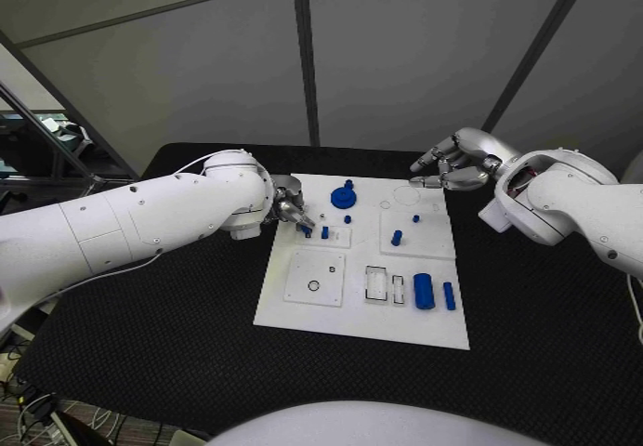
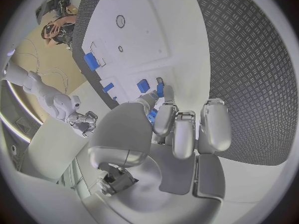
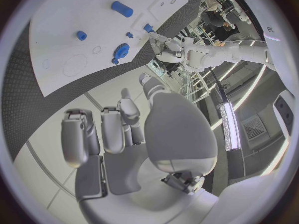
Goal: Assemble the parts on the task board
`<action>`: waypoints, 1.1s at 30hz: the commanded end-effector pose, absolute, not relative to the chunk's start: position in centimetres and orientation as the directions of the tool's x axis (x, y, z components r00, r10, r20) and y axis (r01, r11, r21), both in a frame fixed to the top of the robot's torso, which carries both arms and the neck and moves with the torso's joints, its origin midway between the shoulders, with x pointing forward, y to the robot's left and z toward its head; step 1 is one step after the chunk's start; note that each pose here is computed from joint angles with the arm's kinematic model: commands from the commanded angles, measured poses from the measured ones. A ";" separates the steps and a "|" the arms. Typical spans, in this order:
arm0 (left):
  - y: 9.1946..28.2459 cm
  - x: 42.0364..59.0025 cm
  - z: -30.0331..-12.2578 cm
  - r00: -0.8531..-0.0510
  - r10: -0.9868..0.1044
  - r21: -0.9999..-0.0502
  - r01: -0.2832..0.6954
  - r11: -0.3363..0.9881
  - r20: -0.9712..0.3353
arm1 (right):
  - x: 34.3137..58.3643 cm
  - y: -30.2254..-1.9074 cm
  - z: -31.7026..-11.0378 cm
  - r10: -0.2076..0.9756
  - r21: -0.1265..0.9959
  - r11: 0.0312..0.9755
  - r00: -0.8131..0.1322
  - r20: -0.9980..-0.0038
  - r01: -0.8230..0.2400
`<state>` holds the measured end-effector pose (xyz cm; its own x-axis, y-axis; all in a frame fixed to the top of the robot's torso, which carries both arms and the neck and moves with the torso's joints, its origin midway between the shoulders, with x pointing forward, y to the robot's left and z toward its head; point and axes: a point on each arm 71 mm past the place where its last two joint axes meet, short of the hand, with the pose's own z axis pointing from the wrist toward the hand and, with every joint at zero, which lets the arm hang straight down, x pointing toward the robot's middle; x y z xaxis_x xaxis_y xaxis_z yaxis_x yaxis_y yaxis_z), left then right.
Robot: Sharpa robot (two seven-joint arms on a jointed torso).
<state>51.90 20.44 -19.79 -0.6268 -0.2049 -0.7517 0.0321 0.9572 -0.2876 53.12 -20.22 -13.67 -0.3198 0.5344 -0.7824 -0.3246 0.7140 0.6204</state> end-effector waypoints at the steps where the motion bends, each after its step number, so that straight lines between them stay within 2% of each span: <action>1: 20.4 51.7 -20.0 -0.643 -0.172 -0.264 0.048 0.963 -0.746 | 53.1 -20.1 -13.6 0.530 0.619 0.712 -0.325 -0.784 -0.332; 33: 19.9 51.4 -20.3 -0.673 -0.135 -0.247 0.073 0.966 -0.728 | 53.2 -20.2 -13.6 0.525 0.617 0.714 -0.331 -0.784 -0.330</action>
<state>51.64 20.05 -19.97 -0.6501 -0.1635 -0.7420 0.0589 0.9628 -0.2637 53.16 -20.26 -13.75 -0.3270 0.5299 -0.7825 -0.3229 0.7155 0.6195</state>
